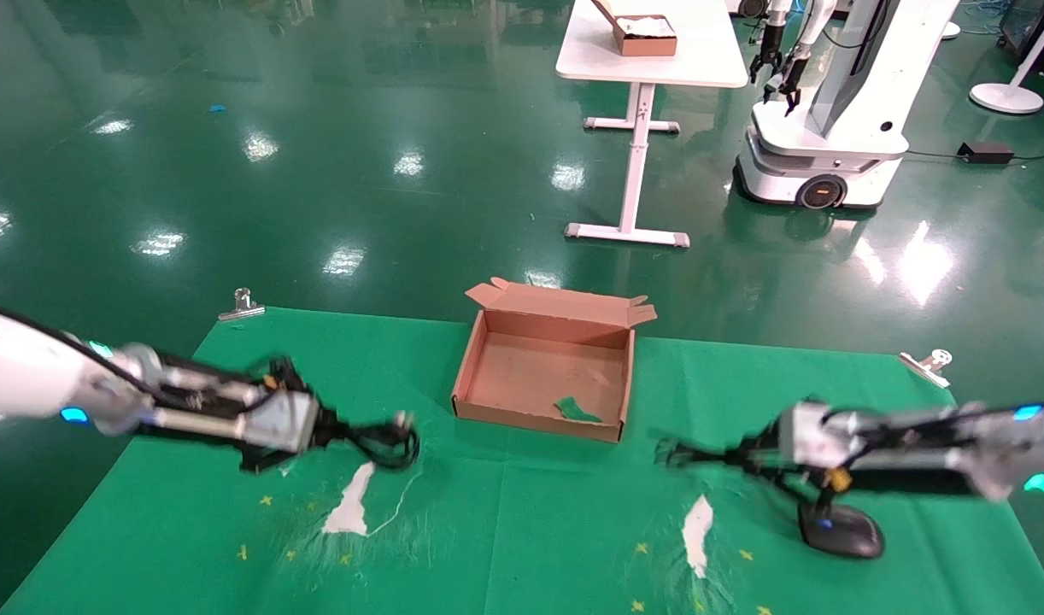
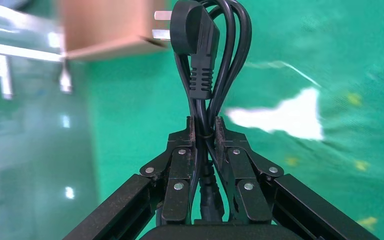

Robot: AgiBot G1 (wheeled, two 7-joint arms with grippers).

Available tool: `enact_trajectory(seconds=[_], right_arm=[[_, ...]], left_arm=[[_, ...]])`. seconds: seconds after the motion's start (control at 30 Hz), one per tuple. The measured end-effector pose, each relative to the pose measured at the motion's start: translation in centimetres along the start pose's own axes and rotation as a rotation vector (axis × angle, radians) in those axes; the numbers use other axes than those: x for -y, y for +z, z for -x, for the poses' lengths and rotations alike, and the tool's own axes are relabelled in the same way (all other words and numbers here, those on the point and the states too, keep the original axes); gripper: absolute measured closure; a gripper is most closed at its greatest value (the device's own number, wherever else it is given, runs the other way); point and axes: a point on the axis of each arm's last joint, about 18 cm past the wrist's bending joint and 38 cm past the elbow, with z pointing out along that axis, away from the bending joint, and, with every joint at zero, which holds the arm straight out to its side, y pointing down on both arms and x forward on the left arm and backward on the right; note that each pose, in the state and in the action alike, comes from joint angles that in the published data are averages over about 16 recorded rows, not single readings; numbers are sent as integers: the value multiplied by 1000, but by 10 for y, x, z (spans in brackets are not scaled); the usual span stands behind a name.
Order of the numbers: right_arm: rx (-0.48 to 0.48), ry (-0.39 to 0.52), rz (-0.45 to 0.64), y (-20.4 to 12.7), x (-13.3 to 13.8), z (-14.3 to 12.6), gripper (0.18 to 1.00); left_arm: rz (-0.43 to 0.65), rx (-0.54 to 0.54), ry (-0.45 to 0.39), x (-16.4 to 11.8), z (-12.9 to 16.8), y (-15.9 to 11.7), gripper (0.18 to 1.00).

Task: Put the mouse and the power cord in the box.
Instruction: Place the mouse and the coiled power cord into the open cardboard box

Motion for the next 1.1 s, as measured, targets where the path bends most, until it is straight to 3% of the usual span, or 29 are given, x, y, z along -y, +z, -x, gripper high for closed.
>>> enact_trajectory(seconds=[0.3,0.43,0.57,0.83,1.1], right_arm=[[-94,-120,-78,-33,61,-67,941],[-120,-168,-104,-19,97,-88,941],[-158,-184,-106,15,125,-101,941],[-197,-148,-59,103,140,-80,941],[-171,-82,-39,153,129,-36,942]], left_arm=[[-86,239,-67,24,72,-44,929],[-92,371,-99,35,108,-55,929],[-64,501,-134,42,141,-59,930],[30,644,-198,36,165,-46,930],[91,611,-199,21,145,-22,931]])
